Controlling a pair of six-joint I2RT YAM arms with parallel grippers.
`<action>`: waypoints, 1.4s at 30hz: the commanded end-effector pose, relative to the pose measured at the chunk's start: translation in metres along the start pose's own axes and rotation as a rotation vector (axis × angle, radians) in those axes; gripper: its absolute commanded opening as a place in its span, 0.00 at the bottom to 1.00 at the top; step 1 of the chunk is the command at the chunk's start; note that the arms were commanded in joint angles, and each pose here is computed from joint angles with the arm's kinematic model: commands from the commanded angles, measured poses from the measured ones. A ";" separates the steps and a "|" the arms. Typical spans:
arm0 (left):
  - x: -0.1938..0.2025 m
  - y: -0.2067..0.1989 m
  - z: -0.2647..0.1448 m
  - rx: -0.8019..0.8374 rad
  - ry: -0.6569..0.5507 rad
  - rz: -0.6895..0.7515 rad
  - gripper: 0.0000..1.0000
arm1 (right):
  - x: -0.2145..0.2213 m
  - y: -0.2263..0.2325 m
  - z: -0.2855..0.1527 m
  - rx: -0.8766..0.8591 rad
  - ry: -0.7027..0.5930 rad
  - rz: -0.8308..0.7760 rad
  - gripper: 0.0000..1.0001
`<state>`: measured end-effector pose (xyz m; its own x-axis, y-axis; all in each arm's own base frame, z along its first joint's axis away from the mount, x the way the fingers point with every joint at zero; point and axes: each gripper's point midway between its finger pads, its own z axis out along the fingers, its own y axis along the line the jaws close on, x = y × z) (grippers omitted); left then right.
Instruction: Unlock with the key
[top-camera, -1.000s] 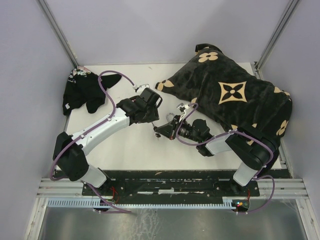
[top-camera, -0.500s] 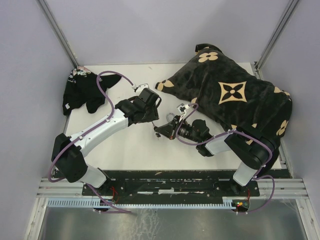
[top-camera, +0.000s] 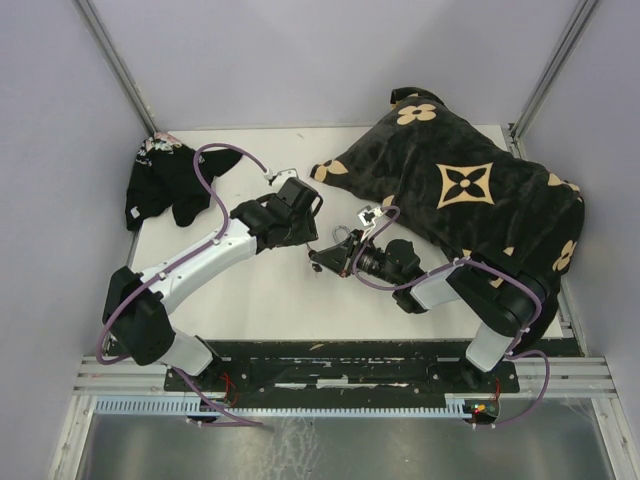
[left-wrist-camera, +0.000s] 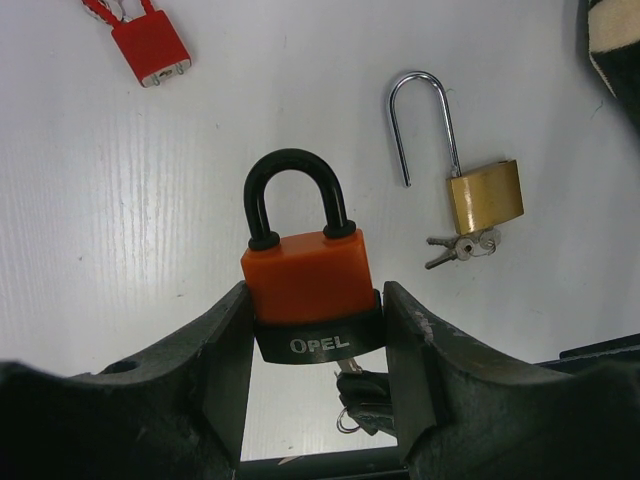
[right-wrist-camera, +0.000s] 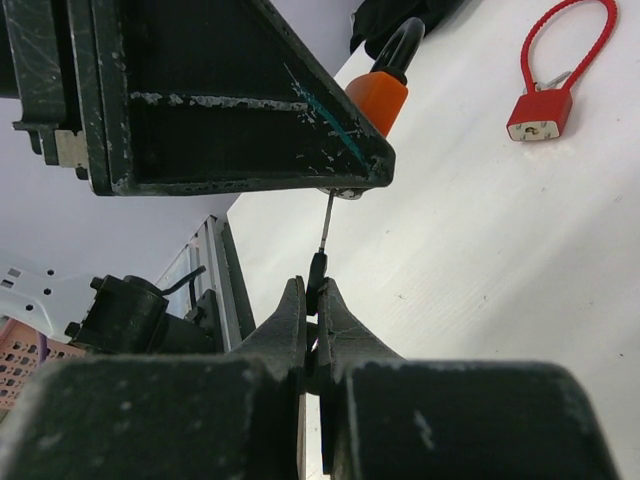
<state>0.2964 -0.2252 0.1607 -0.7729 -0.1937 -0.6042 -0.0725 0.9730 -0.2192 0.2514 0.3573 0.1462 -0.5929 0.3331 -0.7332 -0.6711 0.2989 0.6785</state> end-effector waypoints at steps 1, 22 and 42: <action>-0.022 -0.011 -0.015 0.067 -0.086 -0.079 0.28 | -0.017 -0.002 0.002 -0.001 -0.078 0.036 0.02; -0.003 -0.003 -0.004 0.055 -0.121 -0.215 0.25 | -0.026 -0.015 0.012 0.129 -0.082 0.085 0.02; 0.018 -0.004 0.007 0.059 -0.104 -0.401 0.24 | -0.038 0.001 0.024 0.101 -0.228 0.015 0.02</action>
<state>0.2961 -0.2123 0.1324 -0.6241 -0.4988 -0.6014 -0.3249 0.8657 -0.3809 0.2567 0.3702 0.1281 -0.6197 0.3561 -0.6994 -0.5673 0.4126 0.7127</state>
